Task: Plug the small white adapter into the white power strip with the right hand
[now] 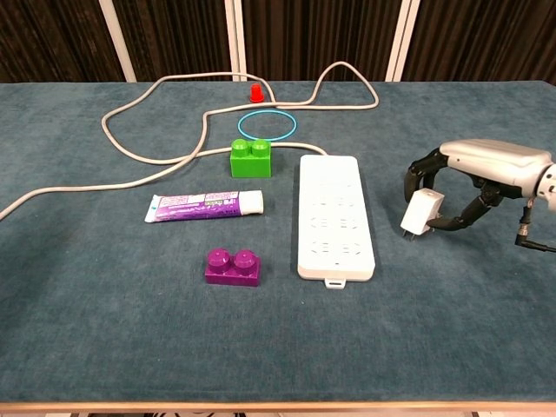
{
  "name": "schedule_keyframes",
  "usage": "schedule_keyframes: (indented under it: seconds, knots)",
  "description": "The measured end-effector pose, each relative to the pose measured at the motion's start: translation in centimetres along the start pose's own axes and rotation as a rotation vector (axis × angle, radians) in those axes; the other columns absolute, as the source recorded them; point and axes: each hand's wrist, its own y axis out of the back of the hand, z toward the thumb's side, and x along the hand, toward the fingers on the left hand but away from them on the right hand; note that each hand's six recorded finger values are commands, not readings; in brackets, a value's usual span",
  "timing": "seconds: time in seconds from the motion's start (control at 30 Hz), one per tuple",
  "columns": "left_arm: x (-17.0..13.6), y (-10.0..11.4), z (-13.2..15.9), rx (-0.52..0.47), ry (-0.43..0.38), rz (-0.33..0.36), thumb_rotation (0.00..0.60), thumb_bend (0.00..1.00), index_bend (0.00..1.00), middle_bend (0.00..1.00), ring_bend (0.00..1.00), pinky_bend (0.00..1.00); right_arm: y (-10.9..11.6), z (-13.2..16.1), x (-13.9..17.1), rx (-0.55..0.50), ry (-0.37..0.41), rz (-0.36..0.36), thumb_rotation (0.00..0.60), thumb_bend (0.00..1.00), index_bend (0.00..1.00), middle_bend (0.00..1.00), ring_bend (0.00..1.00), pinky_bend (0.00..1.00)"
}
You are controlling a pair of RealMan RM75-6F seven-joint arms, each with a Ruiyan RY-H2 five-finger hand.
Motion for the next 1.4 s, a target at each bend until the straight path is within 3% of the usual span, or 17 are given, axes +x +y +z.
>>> schedule_keyframes:
  seconds: [0.23, 0.47, 0.7, 0.9, 1.13, 1.4]
  knots:
    - [0.0, 0.0, -0.1, 0.001, 0.003, 0.001, 0.6, 0.17, 0.18, 0.0, 0.0, 0.11, -0.3, 0.1, -0.3, 0.004, 0.002, 0.006, 0.6, 0.41, 0.51, 0.46, 0.44, 0.19]
    - [0.1, 0.0, -0.1, 0.0, 0.004, -0.001, 0.6, 0.17, 0.18, 0.0, 0.0, 0.11, -0.2, 0.0, -0.2, -0.015, 0.0, -0.001, 0.6, 0.45, 0.65, 0.53, 0.5, 0.23]
    - [0.1, 0.0, -0.1, 0.001, 0.003, -0.002, 0.6, 0.17, 0.19, 0.0, 0.0, 0.11, 0.2, -0.4, 0.2, -0.079, -0.026, -0.002, 0.6, 0.46, 0.76, 0.61, 0.58, 0.29]
    - [0.0, 0.0, -0.1, 0.001, 0.003, -0.004, 0.6, 0.17, 0.19, 0.0, 0.0, 0.11, 0.4, -0.7, 0.7, -0.166, -0.066, 0.012, 0.6, 0.46, 0.78, 0.63, 0.59, 0.29]
    - [0.1, 0.1, -0.2, -0.003, 0.008, -0.001, 0.6, 0.17, 0.19, 0.0, 0.0, 0.11, 2.3, -1.3, 1.3, -0.217, -0.108, -0.033, 0.6, 0.46, 0.79, 0.63, 0.59, 0.3]
    - [0.1, 0.3, -0.4, -0.011, 0.012, 0.005, 0.6, 0.17, 0.19, 0.0, 0.0, 0.11, 4.9, -1.9, 1.9, -0.143, -0.179, -0.113, 0.6, 0.46, 0.82, 0.65, 0.61, 0.26]
